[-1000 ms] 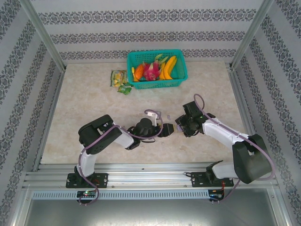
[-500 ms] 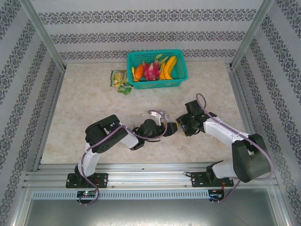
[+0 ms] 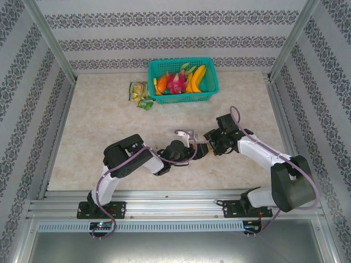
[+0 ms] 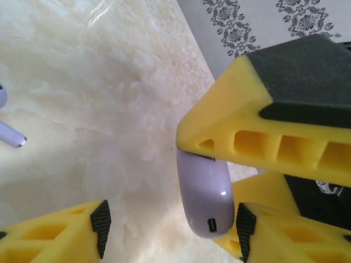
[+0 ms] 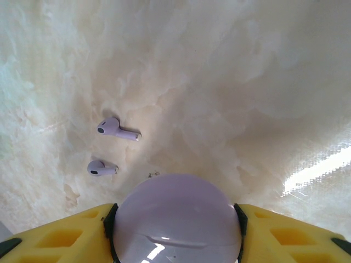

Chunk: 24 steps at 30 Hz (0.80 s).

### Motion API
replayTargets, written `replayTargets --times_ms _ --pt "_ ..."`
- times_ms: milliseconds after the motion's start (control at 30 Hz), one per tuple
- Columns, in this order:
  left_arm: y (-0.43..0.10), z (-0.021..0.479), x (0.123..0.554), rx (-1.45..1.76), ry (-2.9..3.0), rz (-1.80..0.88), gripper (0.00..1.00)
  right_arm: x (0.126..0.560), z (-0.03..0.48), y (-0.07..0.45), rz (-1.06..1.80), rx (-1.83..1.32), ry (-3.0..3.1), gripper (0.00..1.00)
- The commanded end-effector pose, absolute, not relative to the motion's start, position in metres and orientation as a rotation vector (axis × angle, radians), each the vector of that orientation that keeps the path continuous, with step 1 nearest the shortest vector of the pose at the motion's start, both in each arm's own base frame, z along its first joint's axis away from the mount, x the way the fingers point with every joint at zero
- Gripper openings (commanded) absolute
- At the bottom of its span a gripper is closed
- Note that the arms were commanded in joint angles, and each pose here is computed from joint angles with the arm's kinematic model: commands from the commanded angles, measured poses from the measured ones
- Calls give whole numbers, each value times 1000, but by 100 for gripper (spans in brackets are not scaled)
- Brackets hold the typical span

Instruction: Insert wireless bluetooth earbuds into charging case

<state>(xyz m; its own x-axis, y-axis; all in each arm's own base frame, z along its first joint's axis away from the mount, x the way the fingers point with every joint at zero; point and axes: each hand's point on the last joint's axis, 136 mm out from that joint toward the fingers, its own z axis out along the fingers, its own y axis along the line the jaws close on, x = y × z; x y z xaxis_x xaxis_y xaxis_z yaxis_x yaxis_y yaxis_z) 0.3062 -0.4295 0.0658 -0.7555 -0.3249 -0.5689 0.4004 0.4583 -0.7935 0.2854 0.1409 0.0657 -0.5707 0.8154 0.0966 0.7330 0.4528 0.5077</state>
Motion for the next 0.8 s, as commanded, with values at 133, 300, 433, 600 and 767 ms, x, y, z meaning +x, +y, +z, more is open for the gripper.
replayTargets --times_ms 133,300,433,600,767 --pt "-442 85 313 30 1940 -1394 63 291 73 143 807 1378 2515 55" --pt "-446 87 317 23 1933 -1392 61 290 73 143 817 1379 2515 55" --pt "-447 86 319 12 1930 -1392 56 290 74 144 825 1376 2515 55" --pt "-448 84 321 4 1932 -1395 50 288 74 143 830 1380 2513 55" --pt "-449 84 322 0 1933 -1396 43 286 74 141 833 1383 2507 55"
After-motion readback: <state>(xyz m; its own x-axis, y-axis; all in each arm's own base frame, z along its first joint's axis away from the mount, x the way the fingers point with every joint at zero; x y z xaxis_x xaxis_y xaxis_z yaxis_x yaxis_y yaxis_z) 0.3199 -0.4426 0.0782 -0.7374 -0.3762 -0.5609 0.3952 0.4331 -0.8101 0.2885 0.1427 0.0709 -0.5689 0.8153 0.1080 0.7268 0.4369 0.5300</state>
